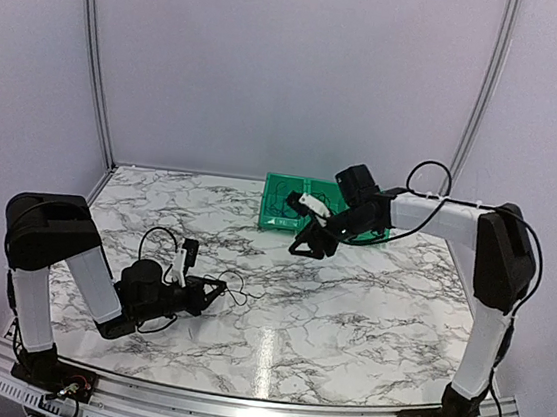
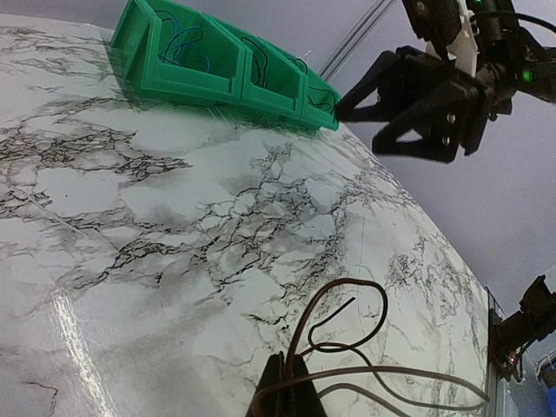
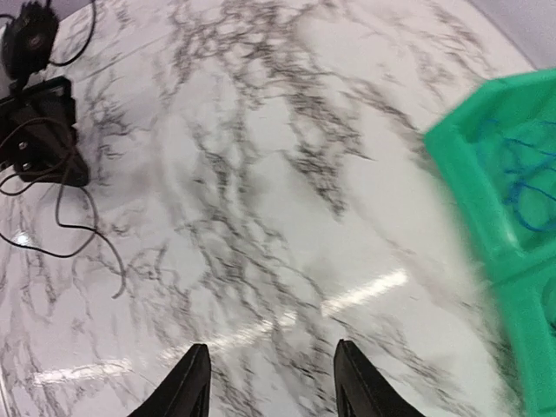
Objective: Untangle the cables
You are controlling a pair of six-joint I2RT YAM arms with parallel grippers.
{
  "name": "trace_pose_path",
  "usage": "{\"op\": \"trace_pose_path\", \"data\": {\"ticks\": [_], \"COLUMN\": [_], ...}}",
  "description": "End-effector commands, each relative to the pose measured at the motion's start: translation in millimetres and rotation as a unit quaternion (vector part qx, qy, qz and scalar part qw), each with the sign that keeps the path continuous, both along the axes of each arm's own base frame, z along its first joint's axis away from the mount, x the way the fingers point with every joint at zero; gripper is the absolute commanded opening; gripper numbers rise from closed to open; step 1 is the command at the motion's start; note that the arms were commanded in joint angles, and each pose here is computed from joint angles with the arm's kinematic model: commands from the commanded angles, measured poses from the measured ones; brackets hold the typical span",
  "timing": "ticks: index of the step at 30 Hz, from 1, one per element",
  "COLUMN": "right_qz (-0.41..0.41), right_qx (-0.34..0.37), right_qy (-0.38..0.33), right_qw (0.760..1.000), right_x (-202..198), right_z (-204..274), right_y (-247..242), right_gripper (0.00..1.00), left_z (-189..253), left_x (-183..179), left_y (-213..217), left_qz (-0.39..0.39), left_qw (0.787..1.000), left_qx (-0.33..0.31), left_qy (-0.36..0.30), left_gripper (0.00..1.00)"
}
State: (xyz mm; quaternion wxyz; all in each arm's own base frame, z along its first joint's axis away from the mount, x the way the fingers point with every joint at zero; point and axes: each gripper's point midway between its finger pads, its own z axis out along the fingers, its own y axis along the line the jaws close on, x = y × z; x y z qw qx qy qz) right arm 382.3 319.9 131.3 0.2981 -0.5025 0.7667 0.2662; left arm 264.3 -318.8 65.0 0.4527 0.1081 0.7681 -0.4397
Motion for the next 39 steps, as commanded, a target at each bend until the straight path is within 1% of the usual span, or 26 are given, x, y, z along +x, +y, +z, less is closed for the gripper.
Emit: {"op": "trace_pose_path", "data": {"ticks": [1, 5, 8, 15, 22, 26, 29, 32, 36, 39], "right_qz": [0.094, 0.138, 0.151, 0.157, 0.196, 0.18, 0.172, 0.173, 0.193, 0.201], "right_qx": [0.005, -0.026, -0.032, -0.018, 0.002, -0.01, 0.004, 0.012, -0.008, -0.017], "right_qy": [0.042, 0.049, 0.055, 0.082, 0.112, 0.097, 0.081, 0.058, 0.065, 0.076], "right_qw": [0.995, 0.989, 0.986, 0.984, 0.974, 0.979, 0.982, 0.983, 0.979, 0.977], "right_x": [-45, -73, -84, -91, -110, -99, -91, -94, -113, -120], "right_z": [-23, -47, -54, -55, -51, -49, -32, -16, -31, -42], "right_y": [41, 64, 73, 77, 79, 76, 72, 71, 75, 78], "right_gripper": [0.52, 0.57, 0.58, 0.56, 0.55, 0.54, 0.54, 0.55, 0.57, 0.58], "left_z": [14, 19, 23, 22, 22, 21, 21, 21, 22, 23], "left_x": [-5, -6, -6, -7, -6, -6, -7, -7, -7, -7], "left_y": [-1, -1, -2, -4, -5, -5, -5, -4, -4, -4], "left_qz": [-0.009, -0.013, -0.014, -0.019, -0.02, -0.02, -0.021, -0.02, -0.02, -0.021], "left_qw": [1.0, 1.0, 1.0, 0.999, 0.999, 0.999, 0.999, 0.999, 0.999, 0.999], "left_qx": [-0.013, -0.019, -0.023, -0.023, -0.022, -0.021, -0.021, -0.02, -0.02, -0.022], "left_qy": [-0.008, -0.012, -0.014, -0.013, -0.014, -0.015, -0.014, -0.016, -0.018, -0.017], "left_gripper": [0.0, 0.0, 0.0, 0.0, 0.0, 0.0, 0.0, 0.0, 0.0, 0.0]}}
